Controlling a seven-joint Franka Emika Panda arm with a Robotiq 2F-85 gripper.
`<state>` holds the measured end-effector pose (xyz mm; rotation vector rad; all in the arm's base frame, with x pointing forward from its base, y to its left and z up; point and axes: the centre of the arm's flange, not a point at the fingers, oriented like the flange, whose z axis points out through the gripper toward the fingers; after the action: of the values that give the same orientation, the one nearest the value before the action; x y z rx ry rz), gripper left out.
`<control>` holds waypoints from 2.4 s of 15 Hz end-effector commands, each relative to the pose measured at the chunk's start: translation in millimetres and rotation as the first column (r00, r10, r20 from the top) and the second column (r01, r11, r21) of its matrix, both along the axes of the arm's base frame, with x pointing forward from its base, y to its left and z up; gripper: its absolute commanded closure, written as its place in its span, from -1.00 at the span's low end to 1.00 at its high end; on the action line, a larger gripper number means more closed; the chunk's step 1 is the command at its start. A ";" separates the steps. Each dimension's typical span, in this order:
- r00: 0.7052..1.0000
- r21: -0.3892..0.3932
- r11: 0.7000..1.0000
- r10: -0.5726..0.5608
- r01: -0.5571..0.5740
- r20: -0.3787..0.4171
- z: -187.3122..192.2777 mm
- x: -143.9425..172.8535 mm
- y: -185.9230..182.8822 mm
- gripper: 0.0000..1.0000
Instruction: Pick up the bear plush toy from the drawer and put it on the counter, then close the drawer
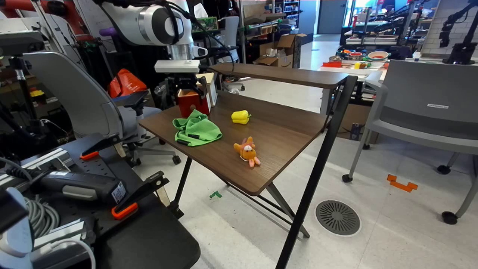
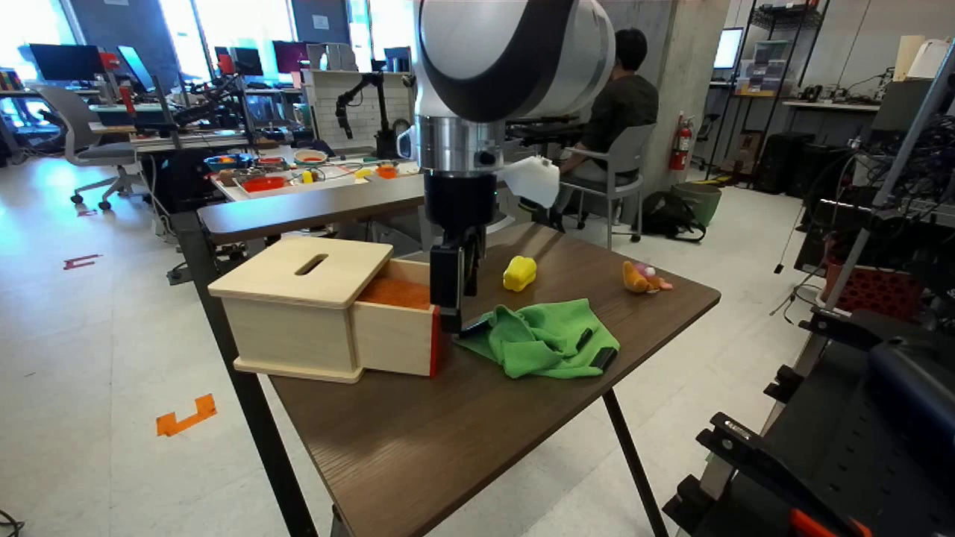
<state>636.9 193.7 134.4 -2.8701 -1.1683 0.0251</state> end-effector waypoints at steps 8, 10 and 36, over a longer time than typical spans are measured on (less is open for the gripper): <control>0.996 0.043 0.999 -0.014 0.010 0.093 -1.7 23.0 33.0 -1.00; 0.993 0.053 0.998 -0.023 0.018 0.112 -1.6 29.3 36.7 -1.00; 0.978 0.052 0.995 -0.098 0.089 0.184 68.5 22.9 5.7 -1.00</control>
<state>684.5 210.6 163.1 -2.9114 -1.0443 -0.3550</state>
